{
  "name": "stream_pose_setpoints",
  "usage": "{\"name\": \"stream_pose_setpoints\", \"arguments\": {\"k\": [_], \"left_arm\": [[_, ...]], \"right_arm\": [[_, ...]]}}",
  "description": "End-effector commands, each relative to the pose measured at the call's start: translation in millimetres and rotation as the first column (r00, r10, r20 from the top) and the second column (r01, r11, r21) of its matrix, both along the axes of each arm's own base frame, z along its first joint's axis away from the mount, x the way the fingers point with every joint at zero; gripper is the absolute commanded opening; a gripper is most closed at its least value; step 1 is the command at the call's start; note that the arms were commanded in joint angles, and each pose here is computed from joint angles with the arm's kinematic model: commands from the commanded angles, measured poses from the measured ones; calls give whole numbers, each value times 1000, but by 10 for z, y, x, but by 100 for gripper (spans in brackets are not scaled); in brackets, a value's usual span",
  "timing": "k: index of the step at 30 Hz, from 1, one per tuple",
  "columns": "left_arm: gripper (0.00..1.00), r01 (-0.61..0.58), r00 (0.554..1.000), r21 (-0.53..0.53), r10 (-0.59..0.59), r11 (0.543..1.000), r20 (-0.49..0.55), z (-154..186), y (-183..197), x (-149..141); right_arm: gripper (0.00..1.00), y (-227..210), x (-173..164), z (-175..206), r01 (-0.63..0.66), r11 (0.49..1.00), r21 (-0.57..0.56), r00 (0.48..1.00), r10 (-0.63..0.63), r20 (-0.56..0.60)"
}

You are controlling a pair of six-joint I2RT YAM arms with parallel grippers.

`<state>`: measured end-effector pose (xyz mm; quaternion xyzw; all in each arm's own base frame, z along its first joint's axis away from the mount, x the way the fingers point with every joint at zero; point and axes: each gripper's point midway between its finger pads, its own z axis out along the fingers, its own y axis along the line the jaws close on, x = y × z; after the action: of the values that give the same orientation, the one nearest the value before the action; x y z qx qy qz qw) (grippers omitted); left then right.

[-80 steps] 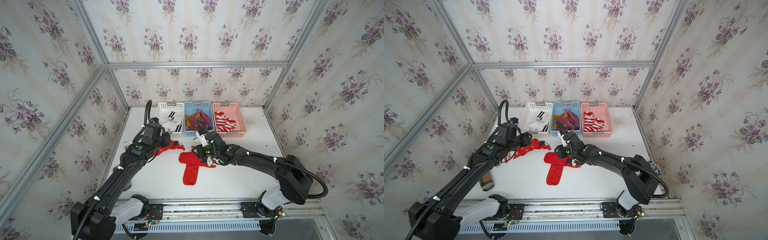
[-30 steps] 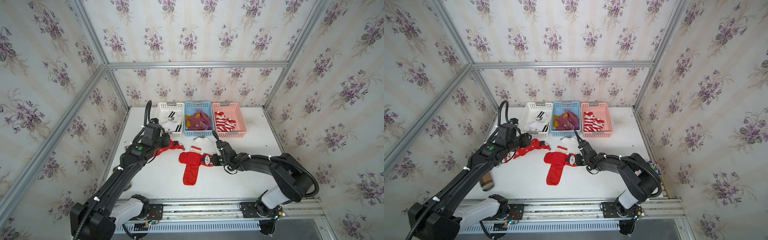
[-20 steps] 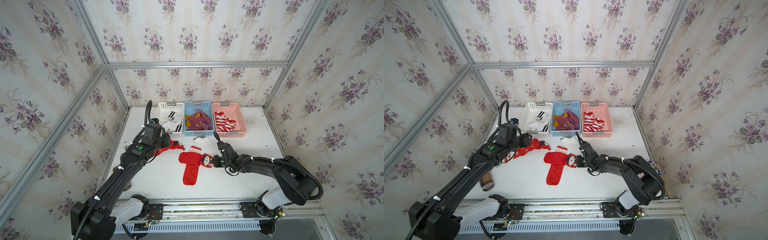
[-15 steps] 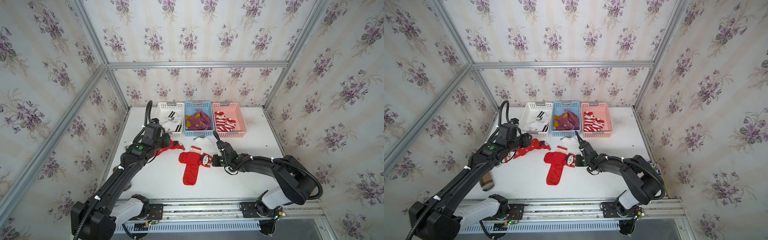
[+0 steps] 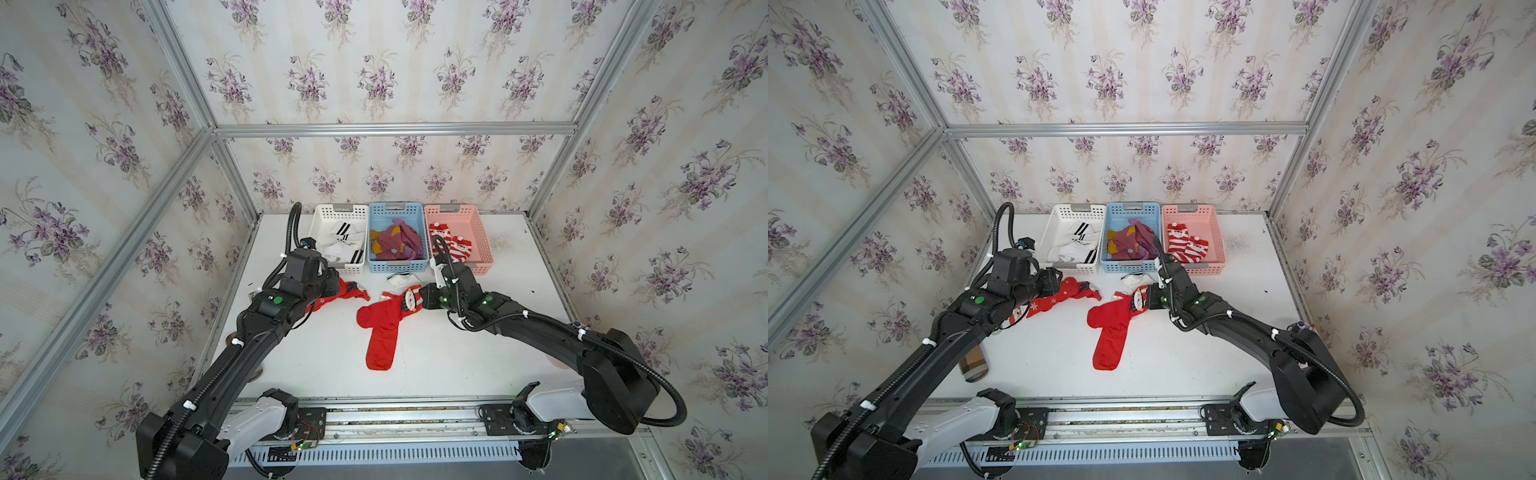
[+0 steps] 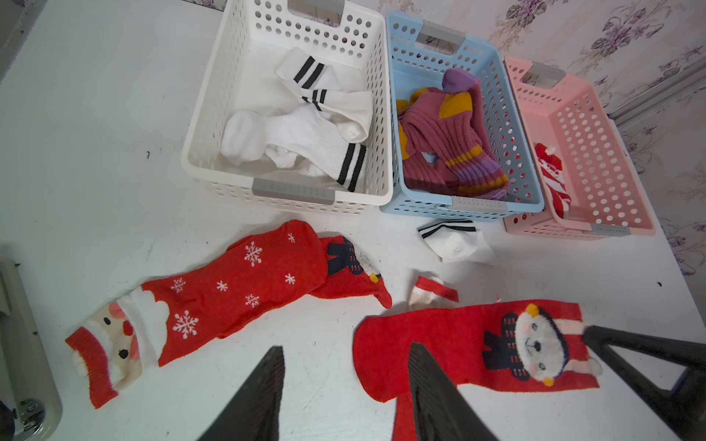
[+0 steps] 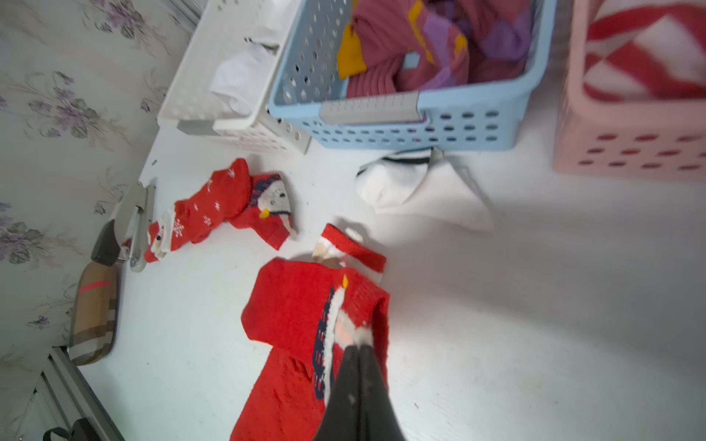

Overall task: Sort the socks into the basket by color
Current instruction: Pick up the sock at the center of the board, then place the sock in the bin.

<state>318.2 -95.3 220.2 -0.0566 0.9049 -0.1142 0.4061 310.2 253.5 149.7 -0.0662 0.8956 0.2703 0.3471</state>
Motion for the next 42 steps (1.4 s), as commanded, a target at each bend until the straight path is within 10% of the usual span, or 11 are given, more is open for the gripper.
{"name": "stream_pose_setpoints", "arguments": {"k": [1, 27, 36, 42], "left_arm": [[54, -6, 1000, 1, 6, 1000, 3, 8, 11, -5], [54, -3, 1000, -13, 3, 1000, 0, 1, -7, -7], [54, -3, 1000, -23, 3, 1000, -16, -76, -18, -25], [54, -5, 1000, -21, 5, 1000, -15, -72, -3, -50]], "right_arm": [[0, -111, 102, 258, 33, 999, -17, 997, -32, 64], [0, -1013, 1495, 2187, 251, 965, 75, 860, -258, 440], [0, -1195, 2144, 2139, 316, 941, 124, 834, -337, 437], [0, -1353, 2331, 1463, 372, 917, 144, 863, -399, 310]]}}
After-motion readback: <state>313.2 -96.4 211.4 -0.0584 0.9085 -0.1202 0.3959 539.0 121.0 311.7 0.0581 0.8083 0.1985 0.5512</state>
